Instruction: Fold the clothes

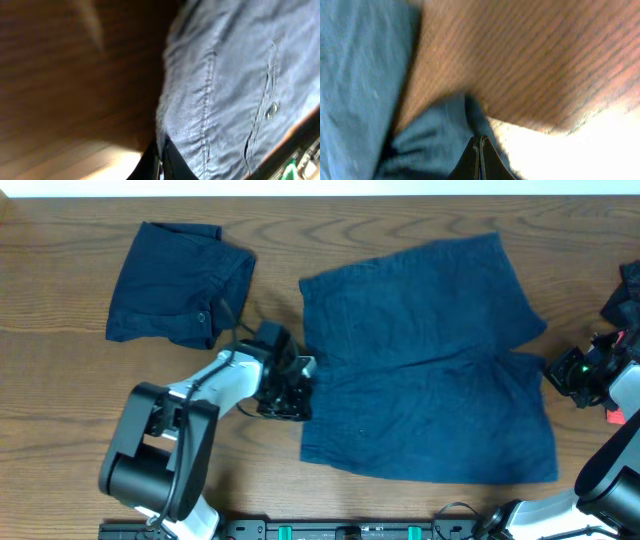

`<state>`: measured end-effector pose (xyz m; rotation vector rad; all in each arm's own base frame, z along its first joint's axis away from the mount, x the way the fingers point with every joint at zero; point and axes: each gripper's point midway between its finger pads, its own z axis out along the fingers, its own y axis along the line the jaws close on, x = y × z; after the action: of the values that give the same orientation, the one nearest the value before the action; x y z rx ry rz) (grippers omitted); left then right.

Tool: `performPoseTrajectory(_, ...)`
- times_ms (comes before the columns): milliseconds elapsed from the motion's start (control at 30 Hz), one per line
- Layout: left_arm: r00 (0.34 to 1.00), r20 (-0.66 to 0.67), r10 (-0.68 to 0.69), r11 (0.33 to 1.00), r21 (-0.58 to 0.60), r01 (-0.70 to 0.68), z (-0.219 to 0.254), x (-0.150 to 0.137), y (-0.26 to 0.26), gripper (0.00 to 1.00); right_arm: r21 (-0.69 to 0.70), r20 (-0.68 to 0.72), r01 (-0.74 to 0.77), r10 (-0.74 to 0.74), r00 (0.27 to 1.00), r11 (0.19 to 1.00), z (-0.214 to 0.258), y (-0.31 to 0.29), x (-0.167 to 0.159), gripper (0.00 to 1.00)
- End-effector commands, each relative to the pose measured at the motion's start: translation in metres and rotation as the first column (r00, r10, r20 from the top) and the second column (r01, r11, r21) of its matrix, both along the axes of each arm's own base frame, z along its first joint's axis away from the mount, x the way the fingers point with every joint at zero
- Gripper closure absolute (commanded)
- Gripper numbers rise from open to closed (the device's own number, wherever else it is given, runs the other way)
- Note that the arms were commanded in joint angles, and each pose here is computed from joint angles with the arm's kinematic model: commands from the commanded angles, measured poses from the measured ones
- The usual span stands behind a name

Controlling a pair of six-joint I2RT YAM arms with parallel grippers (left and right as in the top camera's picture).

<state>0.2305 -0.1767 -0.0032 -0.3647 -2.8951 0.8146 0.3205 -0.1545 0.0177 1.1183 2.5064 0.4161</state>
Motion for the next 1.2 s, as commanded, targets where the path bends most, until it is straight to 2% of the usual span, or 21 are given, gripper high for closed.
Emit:
performPoseTrajectory(0,0.998,0.064,0.021,0.997,0.074,-0.025,0.001,0.016,0.022,0.94,-0.047,0.044,0.013,-0.011,0.999,0.999,0.012,-0.012,0.008,0.99)
performPoseTrajectory(167,0.996,0.074,0.051,0.996,0.074,-0.056,0.002,0.022,0.032,0.94,-0.029,0.065,0.035,-0.033,0.997,0.999,0.015,-0.012,0.013,0.99)
performPoseTrajectory(233,0.996,0.076,0.051,0.996,0.073,-0.057,0.002,0.023,0.033,0.94,0.021,0.061,0.012,-0.013,0.998,1.0,0.014,0.0,0.011,0.99)
performPoseTrajectory(267,0.996,0.077,0.051,0.996,0.074,-0.057,0.002,0.023,0.033,0.94,0.042,0.04,0.006,-0.007,0.999,0.999,0.012,0.006,0.006,0.87)
performPoseTrajectory(300,0.996,0.077,0.051,0.995,0.076,-0.057,0.002,0.023,0.033,0.94,0.057,0.0,0.001,-0.001,1.0,0.998,0.009,0.011,-0.001,0.64)
performPoseTrajectory(333,0.996,0.077,0.051,0.995,0.076,-0.057,0.002,0.023,0.033,0.94,0.056,-0.059,0.01,-0.007,0.998,0.998,0.004,0.014,-0.012,0.55)
performPoseTrajectory(433,0.996,0.078,0.051,0.996,0.076,-0.057,0.002,0.023,0.033,0.94,0.011,-0.196,0.023,-0.02,0.98,1.0,-0.008,0.014,-0.038,0.56)
performPoseTrajectory(667,0.995,0.083,0.051,0.996,0.075,-0.057,0.003,0.025,0.033,0.94,0.045,-0.164,0.004,0.003,0.986,0.999,-0.009,0.024,-0.032,0.72)
performPoseTrajectory(733,0.995,0.082,0.051,0.996,0.075,-0.057,0.002,0.025,0.033,0.94,0.058,-0.147,-0.001,0.01,0.989,0.998,-0.007,0.026,-0.029,0.71)
performPoseTrajectory(833,0.995,0.083,0.051,0.996,0.075,-0.057,0.002,0.025,0.033,0.94,0.117,-0.033,-0.1,0.104,0.994,0.988,0.002,0.04,-0.013,0.7)
performPoseTrajectory(1033,0.995,0.081,0.051,0.996,0.075,-0.057,0.002,0.024,0.033,0.94,0.099,-0.06,-0.089,0.095,0.994,0.991,-0.001,0.037,-0.018,0.68)
performPoseTrajectory(1167,0.995,0.082,0.05,0.996,0.075,-0.057,0.003,0.024,0.032,0.94,0.098,-0.057,-0.088,0.094,0.994,0.991,-0.007,0.039,-0.019,0.71)
